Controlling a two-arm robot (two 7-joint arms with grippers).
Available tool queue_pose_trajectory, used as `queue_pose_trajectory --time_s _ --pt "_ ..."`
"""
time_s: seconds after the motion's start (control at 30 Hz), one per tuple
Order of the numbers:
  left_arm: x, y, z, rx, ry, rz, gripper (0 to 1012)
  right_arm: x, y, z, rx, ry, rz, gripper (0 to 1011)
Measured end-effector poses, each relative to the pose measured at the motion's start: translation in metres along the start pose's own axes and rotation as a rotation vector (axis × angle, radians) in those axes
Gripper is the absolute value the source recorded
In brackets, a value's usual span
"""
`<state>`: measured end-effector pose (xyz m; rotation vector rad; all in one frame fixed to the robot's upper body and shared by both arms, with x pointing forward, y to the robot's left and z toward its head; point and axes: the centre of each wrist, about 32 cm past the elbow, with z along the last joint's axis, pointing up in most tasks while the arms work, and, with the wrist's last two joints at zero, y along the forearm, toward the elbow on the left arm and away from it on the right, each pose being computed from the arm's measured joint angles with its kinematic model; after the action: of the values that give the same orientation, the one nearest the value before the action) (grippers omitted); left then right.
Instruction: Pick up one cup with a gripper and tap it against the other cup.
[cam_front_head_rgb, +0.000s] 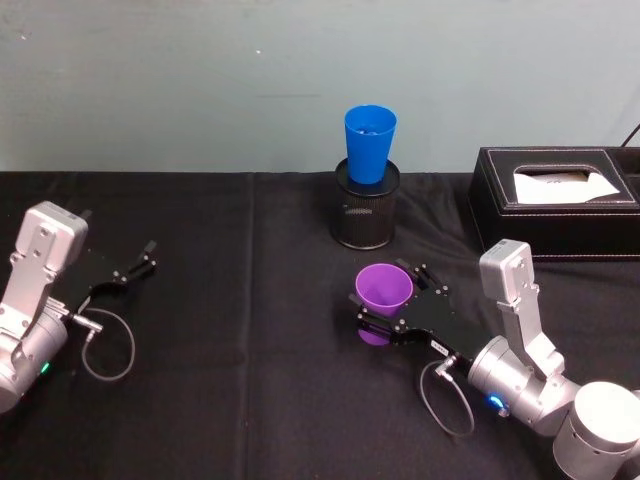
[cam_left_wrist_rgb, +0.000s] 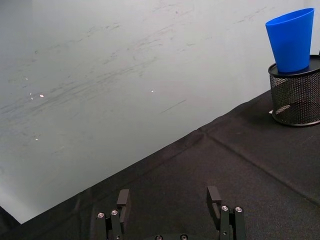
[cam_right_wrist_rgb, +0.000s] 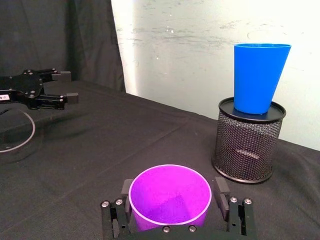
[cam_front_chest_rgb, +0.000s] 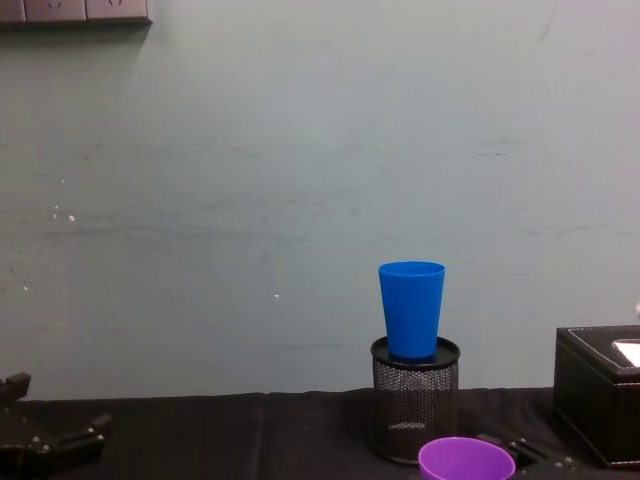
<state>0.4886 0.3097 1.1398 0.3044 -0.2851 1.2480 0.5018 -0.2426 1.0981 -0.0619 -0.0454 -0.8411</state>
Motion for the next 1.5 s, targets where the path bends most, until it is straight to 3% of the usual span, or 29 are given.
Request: queue_pose_trajectory --time_s 0.27,0.43,0.77,1.23,1.5 --pt "0.0 0.0 0.0 0.0 0.0 0.0 1000 0.0 0.0 0.0 -0.001 -0.002 0.003 958" --pt "0.0 0.0 0.0 0.0 0.0 0.0 1000 0.0 0.0 0.0 -0.002 -0.002 0.004 812" --pt "0.0 0.0 0.0 0.0 0.0 0.0 1000 0.0 0.0 0.002 0.001 -0.006 0.006 762" --pt "0.0 0.0 0.0 0.0 0.0 0.0 1000 0.007 -0.005 0.074 0.048 -0.021 0.028 751" --pt "0.0 0.0 0.0 0.0 0.0 0.0 1000 0.013 -0.003 0.097 0.049 -0.016 0.035 751"
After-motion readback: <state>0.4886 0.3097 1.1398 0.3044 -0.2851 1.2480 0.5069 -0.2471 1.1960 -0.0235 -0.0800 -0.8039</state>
